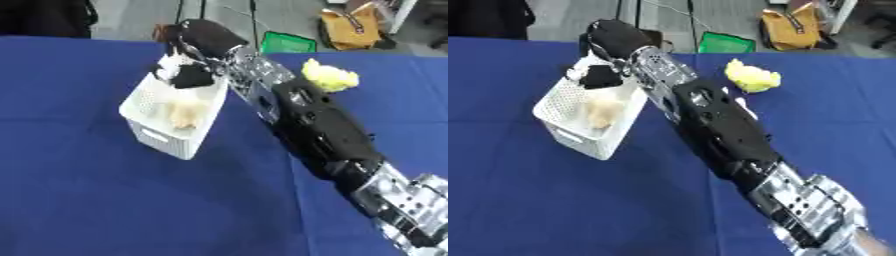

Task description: Pick up objects on the table and place them in the box.

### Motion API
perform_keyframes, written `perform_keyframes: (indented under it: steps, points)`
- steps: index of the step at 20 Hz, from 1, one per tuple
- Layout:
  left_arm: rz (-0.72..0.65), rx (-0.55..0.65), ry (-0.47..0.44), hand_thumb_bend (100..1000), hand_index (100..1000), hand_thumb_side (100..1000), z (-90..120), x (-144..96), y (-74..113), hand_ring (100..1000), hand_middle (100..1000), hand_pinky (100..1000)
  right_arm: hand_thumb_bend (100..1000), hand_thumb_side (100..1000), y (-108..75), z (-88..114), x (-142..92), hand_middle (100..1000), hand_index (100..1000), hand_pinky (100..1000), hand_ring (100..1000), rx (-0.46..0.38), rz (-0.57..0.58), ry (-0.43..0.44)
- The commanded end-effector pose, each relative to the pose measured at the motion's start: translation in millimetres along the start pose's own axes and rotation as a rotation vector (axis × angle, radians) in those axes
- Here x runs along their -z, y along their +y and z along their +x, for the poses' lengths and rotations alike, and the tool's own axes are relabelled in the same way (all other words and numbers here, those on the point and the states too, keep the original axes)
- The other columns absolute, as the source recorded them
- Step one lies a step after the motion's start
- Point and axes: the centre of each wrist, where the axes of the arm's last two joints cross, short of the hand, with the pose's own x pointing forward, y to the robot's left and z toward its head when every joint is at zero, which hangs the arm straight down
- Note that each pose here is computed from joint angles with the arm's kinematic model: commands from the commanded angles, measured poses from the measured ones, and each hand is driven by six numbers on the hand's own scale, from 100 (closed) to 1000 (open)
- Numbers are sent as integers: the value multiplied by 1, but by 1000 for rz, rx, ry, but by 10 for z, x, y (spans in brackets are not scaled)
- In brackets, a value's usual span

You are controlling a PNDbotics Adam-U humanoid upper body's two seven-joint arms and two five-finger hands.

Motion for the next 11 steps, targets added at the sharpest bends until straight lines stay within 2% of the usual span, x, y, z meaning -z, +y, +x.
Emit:
perform_keyframes:
  steps: [1, 3, 6, 9, 11]
  points:
    - [11, -9, -36, 100, 757, 679, 25, 65, 7, 800, 778, 759, 279, 923, -467, -15, -68, 559, 648, 905, 900, 7, -155, -16]
    - [9, 2, -37, 100, 757, 679, 18, 63, 29, 799, 778, 759, 248, 933, -780, -9, -239, 557, 640, 907, 902, 26, -275, -38]
    - [10, 17, -37, 100, 757, 679, 9, 57, 57, 799, 778, 759, 218, 936, -1192, 39, -652, 558, 642, 907, 900, 68, -439, -75]
    - [9, 22, -37, 100, 758, 682, 8, 54, 61, 798, 777, 759, 206, 929, -1407, 145, -964, 560, 645, 906, 898, 100, -513, -95]
    - [8, 28, -38, 100, 758, 681, 7, 53, 65, 798, 777, 759, 192, 928, -1523, 216, -1282, 560, 645, 907, 897, 126, -615, -119]
